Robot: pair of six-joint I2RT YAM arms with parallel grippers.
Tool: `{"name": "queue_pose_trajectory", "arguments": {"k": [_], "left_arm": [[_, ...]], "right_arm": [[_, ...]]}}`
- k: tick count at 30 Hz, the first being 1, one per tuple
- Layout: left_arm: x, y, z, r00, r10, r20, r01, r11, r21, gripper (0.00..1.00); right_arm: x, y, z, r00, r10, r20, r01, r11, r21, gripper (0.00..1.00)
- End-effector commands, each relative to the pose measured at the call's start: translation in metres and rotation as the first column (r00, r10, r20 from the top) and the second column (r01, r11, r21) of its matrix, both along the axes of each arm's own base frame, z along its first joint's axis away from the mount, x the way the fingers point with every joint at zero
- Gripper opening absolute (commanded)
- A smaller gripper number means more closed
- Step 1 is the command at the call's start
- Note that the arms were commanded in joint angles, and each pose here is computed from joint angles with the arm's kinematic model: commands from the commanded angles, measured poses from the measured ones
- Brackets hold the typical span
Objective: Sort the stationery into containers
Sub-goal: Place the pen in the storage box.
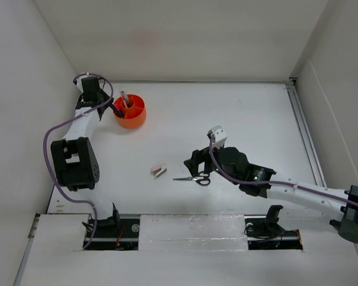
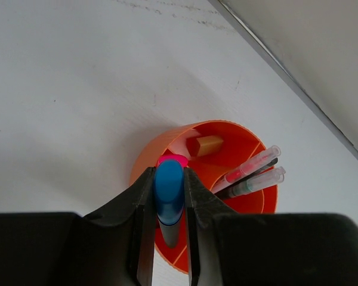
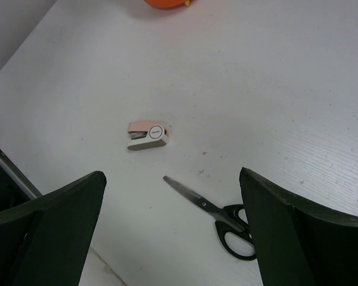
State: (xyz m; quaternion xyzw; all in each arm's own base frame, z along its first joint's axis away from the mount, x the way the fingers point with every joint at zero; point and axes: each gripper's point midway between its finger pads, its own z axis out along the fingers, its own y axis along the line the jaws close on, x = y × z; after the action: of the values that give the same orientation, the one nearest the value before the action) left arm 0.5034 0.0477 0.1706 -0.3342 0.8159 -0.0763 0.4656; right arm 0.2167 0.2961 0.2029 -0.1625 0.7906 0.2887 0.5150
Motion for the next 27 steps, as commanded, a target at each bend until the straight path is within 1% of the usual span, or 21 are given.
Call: {"name": "queue_pose_trajectory", "arguments": {"k": [1,6,8,9,10,11,13,14,15,17,18,19,20,22,23,24,25,26,27], "left_arm": [[0.011,-0.004,0.009,0.998,-0.013,0.062,0.015,0.999,-0.03,0.0],[0.012,-0.007,-0.008,1.0,-0.017,0.026,0.019,0.998,-0.061,0.0],[0.012,-0.008,-0.007,1.0,-0.017,0.022,0.019,0.998,-0.062,0.01],[0.011,-0.008,-0.013,1.0,-0.011,0.006,0.012,0.997,-0.073,0.05],[0.011,-0.008,-0.013,1.0,-0.011,0.006,0.011,0.997,-0.073,0.14],[0.011,-0.008,-0.013,1.0,-0.011,0.006,0.011,0.997,-0.073,0.19],[0.01,-0.008,-0.002,1.0,-0.011,0.027,0.013,0.997,-0.07,0.29],[0.009,-0.01,0.002,0.999,-0.019,0.037,0.021,0.997,-0.074,0.37],[0.009,-0.01,0.007,0.999,-0.013,0.047,0.017,0.997,-0.082,0.41],[0.006,-0.013,0.027,0.996,-0.023,0.088,0.03,0.996,-0.083,0.51],[0.005,-0.013,0.035,0.994,-0.016,0.106,0.026,0.996,-0.091,0.59],[0.001,-0.014,0.055,0.989,-0.017,0.145,0.029,0.996,-0.085,0.63],[-0.003,-0.014,0.061,0.987,-0.017,0.157,0.031,0.996,-0.084,0.68],[-0.011,-0.011,0.082,0.981,0.001,0.193,0.013,0.998,-0.069,0.82],[-0.023,-0.011,0.099,0.976,0.008,0.218,0.006,0.998,-0.062,1.0],[-0.028,-0.009,0.113,0.969,0.016,0.248,-0.002,0.998,-0.055,1.0],[-0.041,-0.01,0.134,0.96,0.01,0.28,0.002,0.999,-0.043,1.0],[-0.047,-0.011,0.147,0.951,0.009,0.308,0.003,0.999,-0.039,1.0],[-0.055,-0.012,0.152,0.952,0.001,0.306,0.007,1.0,-0.026,1.0]], "right_arm": [[-0.004,0.002,0.007,1.0,0.007,0.011,-0.008,0.999,0.032,1.0],[-0.006,-0.002,0.013,1.0,0.007,0.021,-0.008,0.999,0.049,1.0],[-0.006,-0.003,0.016,1.0,0.007,0.025,-0.008,0.998,0.057,1.0],[-0.006,-0.003,0.016,1.0,0.007,0.025,-0.008,0.998,0.058,1.0],[-0.006,-0.003,0.016,1.0,0.007,0.025,-0.008,0.998,0.058,1.0],[-0.007,-0.002,0.016,1.0,0.017,0.023,-0.018,0.998,0.059,1.0],[-0.008,-0.002,0.019,0.999,0.017,0.028,-0.019,0.998,0.067,1.0],[-0.008,-0.002,0.019,0.999,0.017,0.028,-0.019,0.998,0.067,1.0],[-0.008,-0.003,0.014,1.0,0.017,0.023,-0.018,0.998,0.059,1.0],[-0.008,-0.003,0.014,1.0,0.017,0.023,-0.018,0.998,0.059,1.0],[-0.008,-0.003,0.014,1.0,0.017,0.023,-0.018,0.998,0.059,1.0],[-0.008,-0.003,0.014,1.0,0.017,0.023,-0.018,0.998,0.059,1.0],[-0.008,-0.002,0.01,1.0,0.017,0.017,-0.018,0.999,0.049,1.0],[-0.007,0.0,0.011,1.0,0.017,0.016,-0.018,0.999,0.047,1.0],[-0.006,0.001,0.007,1.0,0.017,0.01,-0.018,0.999,0.037,1.0],[-0.006,0.001,0.007,1.0,0.017,0.01,-0.018,0.999,0.037,1.0],[-0.005,0.005,0.001,1.0,0.031,0.004,-0.031,0.999,0.015,1.0],[-0.005,0.006,0.006,0.999,0.031,0.01,-0.031,0.999,0.024,1.0],[-0.004,0.006,-0.005,0.999,0.035,-0.002,-0.035,0.999,-0.016,1.0]]}}
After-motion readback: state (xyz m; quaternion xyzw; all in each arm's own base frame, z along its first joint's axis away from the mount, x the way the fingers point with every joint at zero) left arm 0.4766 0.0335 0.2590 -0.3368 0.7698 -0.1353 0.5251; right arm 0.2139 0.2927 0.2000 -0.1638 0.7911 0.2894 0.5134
